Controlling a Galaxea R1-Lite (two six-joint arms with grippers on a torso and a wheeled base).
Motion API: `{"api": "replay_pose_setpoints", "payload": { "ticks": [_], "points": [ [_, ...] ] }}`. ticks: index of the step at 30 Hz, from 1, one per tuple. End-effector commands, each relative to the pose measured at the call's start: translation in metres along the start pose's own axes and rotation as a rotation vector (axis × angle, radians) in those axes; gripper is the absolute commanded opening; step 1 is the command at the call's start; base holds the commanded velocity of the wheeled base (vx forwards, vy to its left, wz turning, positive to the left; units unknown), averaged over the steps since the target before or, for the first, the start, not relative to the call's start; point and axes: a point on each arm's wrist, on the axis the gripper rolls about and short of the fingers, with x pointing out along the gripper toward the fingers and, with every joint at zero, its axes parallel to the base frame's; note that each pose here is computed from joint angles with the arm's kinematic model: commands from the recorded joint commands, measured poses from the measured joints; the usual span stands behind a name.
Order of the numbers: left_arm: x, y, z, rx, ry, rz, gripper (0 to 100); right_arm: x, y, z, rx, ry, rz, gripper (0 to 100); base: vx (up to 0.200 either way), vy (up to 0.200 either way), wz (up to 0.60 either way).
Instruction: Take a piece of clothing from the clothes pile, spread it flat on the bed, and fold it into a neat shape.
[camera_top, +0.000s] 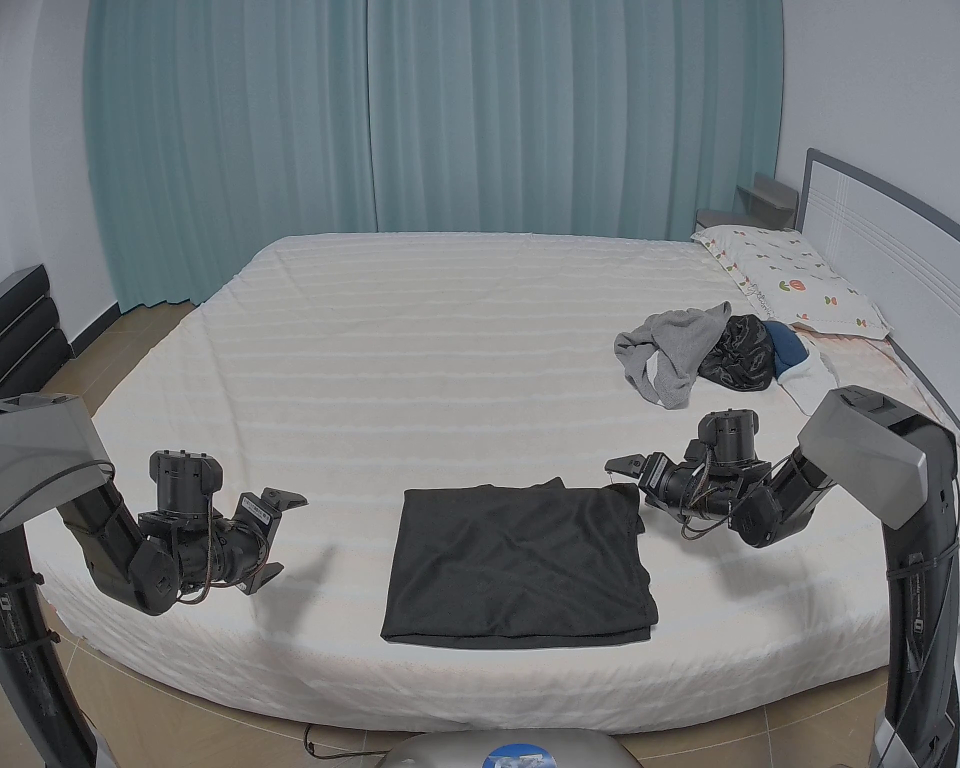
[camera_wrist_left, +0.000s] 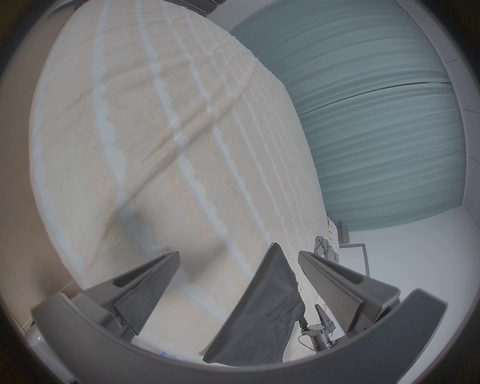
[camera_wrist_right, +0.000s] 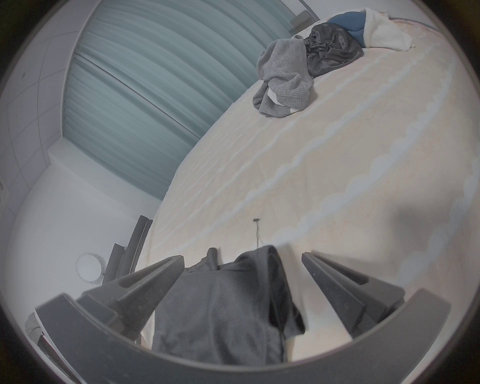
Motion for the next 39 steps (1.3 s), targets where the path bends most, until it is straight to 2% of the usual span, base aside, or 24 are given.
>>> {"api": "replay_pose_setpoints", "payload": {
  "ticks": [1, 5, 6, 10, 15, 17, 26, 27, 32, 39],
  "points": [
    [0.0, 0.0, 0.0, -0.001, -0.001, -0.001, 100, -0.027, 0.023, 0.003, 0.012, 0.001, 0.019, 100, 0.0, 0.0, 0.0],
    [0.0, 0.0, 0.0, -0.001, -0.001, -0.001, 100, -0.058, 0.018, -0.019, 0.027, 0.082, -0.013, 100, 0.0, 0.0, 0.0],
    [0.0, 0.0, 0.0, -0.001, -0.001, -0.001, 100, -0.072, 0.018, -0.031, 0.027, 0.13, 0.0, 100, 0.0, 0.0, 0.0],
    [0.0, 0.0, 0.0, -0.001, -0.001, -0.001, 100, -0.099, 0.013, -0.06, 0.027, 0.213, 0.014, 100, 0.0, 0.0, 0.0],
    [0.0, 0.0, 0.0, -0.001, -0.001, -0.001, 100, -0.112, 0.009, -0.079, 0.011, 0.246, 0.013, 100, 0.0, 0.0, 0.0],
    [0.0, 0.0, 0.0, 0.001, -0.001, -0.001, 100, -0.117, 0.007, -0.088, -0.028, 0.267, 0.006, 100, 0.0, 0.0, 0.0],
    [0.001, 0.0, 0.0, 0.001, -0.001, -0.001, 100, -0.12, 0.007, -0.094, -0.058, 0.288, 0.007, 100, 0.0, 0.0, 0.0],
    [0.001, 0.0, 0.0, 0.001, -0.001, -0.001, 100, -0.121, 0.008, -0.095, -0.06, 0.292, 0.01, 0, 0.0, 0.0, 0.0],
    [0.001, 0.0, 0.0, 0.0, 0.0, 0.001, 100, -0.123, 0.008, -0.101, -0.069, 0.306, -0.003, 0, 0.0, 0.0, 0.0],
    [0.001, 0.0, 0.0, 0.001, -0.001, -0.001, 100, -0.134, 0.004, -0.103, -0.135, 0.298, -0.037, 0, 0.0, 0.0, 0.0]
  ]
}}
